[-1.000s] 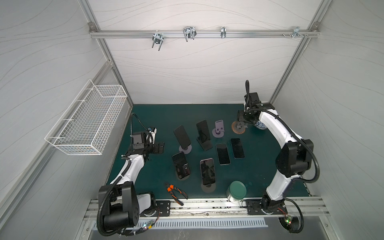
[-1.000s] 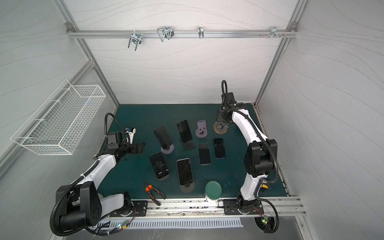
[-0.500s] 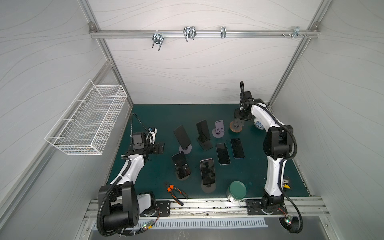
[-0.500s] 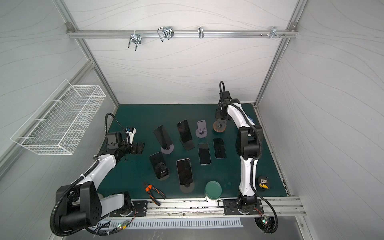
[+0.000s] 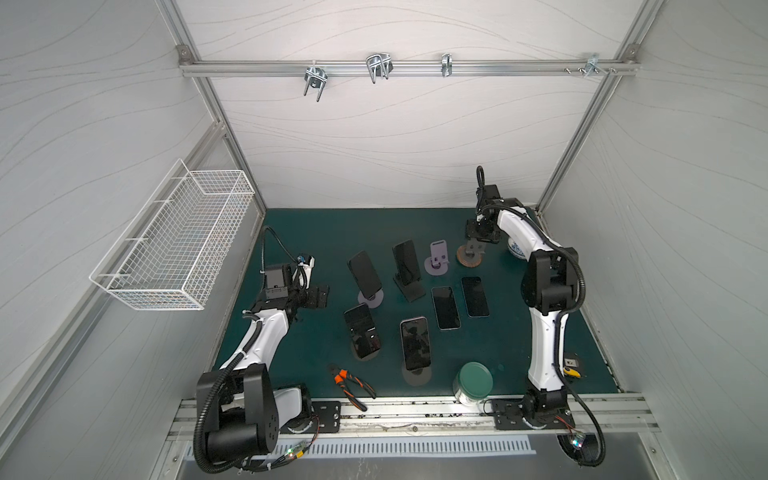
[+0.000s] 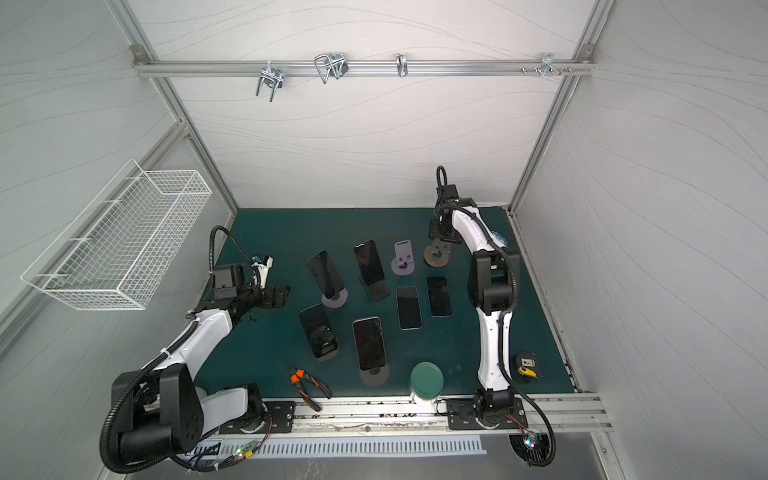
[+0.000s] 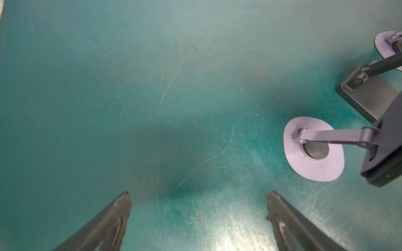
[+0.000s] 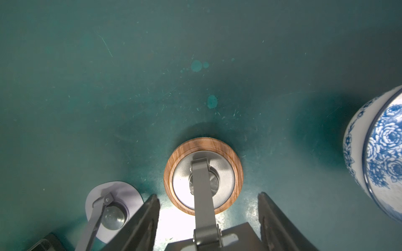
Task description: Remove the phone from the phone stand
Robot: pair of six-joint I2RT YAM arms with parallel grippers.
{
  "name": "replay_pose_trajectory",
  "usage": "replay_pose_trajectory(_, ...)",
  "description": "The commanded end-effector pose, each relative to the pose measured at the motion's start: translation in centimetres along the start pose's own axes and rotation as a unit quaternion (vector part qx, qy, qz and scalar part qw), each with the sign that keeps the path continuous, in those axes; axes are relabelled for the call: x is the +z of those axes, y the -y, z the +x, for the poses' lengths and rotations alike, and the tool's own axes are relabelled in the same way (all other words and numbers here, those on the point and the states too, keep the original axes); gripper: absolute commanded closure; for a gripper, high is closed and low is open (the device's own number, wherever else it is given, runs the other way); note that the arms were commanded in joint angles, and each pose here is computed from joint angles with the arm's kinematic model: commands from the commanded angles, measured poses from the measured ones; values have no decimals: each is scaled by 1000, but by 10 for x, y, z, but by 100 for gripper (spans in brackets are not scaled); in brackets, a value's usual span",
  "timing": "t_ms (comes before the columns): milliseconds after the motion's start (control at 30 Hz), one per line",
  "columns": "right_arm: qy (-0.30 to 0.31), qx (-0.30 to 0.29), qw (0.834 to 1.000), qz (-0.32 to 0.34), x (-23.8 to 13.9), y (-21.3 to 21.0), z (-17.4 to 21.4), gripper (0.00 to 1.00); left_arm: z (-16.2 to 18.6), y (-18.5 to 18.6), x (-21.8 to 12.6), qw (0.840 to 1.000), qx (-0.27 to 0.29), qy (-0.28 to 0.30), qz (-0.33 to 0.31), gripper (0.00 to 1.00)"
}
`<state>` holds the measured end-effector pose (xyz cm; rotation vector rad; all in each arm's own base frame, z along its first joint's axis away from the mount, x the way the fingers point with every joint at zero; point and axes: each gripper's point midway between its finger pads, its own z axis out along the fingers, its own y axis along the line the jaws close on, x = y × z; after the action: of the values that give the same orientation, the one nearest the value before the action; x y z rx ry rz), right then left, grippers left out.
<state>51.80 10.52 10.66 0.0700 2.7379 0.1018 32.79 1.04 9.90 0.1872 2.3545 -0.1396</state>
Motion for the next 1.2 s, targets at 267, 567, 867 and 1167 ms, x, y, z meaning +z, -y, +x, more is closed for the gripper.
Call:
replay_pose_trajectory(267,18,-8,999,-39,-33,-13,-3,18,-17,3,-6,999,20,26,6,2)
replay_pose_trajectory(567,68,-2,996,-65,-93,-14,2,9,-17,4,-5,999,21,23,8,2)
replay_pose_trajectory(867,118,6,987,-105,-153,-17,41,8,-17,2,-7,999,15,29,1,1)
replay_pose_trajectory(1167,161,-79,973,-143,-199,-74,90,1,-18,0,-6,1000,13,27,-5,0)
